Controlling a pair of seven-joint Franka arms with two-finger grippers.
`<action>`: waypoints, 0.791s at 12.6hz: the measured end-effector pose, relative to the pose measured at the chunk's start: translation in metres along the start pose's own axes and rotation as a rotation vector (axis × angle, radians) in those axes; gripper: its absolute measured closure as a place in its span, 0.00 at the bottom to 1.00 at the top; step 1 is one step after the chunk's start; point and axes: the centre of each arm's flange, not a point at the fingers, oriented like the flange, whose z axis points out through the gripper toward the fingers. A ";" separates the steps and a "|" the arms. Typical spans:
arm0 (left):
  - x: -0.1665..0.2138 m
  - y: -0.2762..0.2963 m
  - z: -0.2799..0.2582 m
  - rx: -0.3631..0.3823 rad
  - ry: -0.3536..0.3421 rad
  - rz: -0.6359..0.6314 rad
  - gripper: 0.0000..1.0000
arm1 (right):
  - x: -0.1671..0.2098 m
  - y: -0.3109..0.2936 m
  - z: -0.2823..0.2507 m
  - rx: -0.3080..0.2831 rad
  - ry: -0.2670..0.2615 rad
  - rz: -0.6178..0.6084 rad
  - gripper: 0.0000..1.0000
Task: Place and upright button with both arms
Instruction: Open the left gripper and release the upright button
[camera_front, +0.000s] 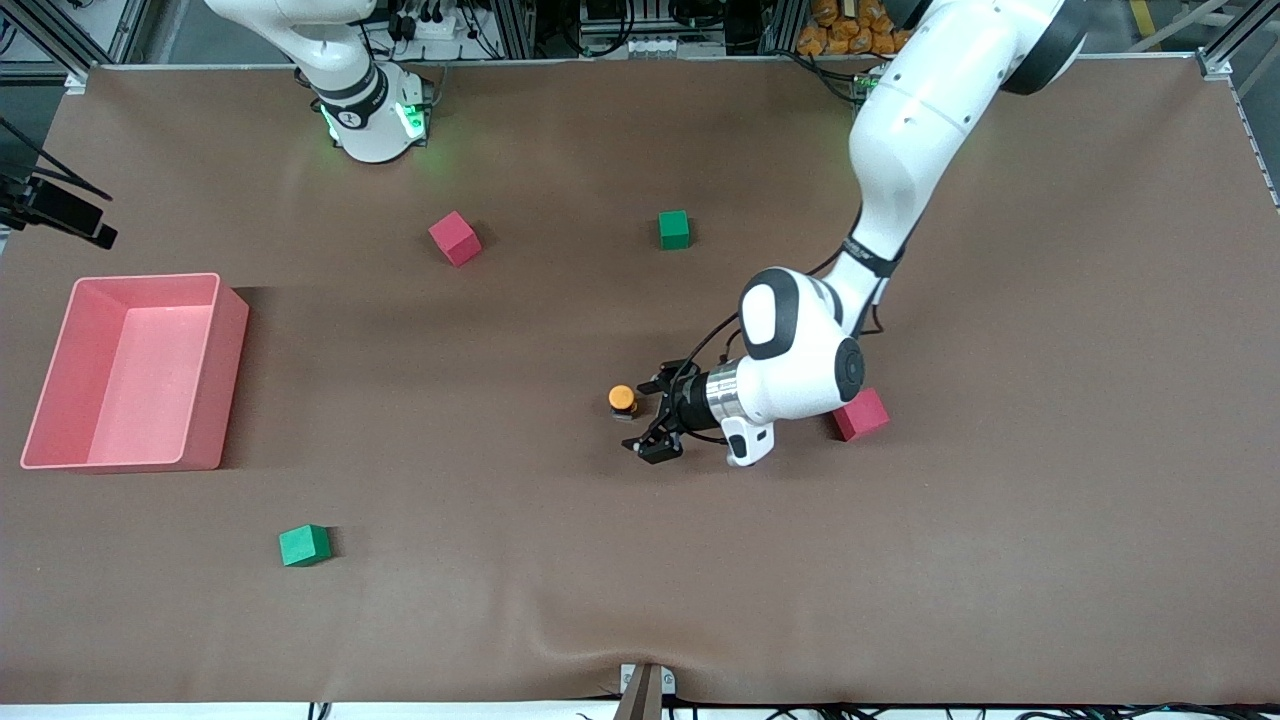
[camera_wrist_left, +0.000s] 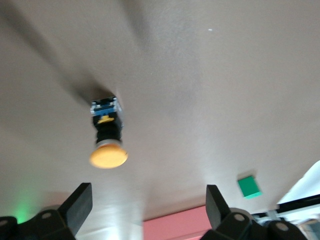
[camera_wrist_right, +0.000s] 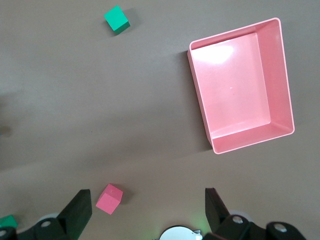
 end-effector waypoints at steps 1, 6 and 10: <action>-0.012 0.004 -0.024 0.047 0.035 0.063 0.00 | 0.000 0.000 0.000 0.000 0.000 0.000 0.00; -0.092 -0.004 -0.138 0.255 0.305 0.390 0.00 | 0.000 0.000 0.000 0.000 0.000 0.001 0.00; -0.133 -0.035 -0.240 0.464 0.446 0.672 0.00 | 0.001 -0.001 0.000 0.009 0.005 -0.001 0.00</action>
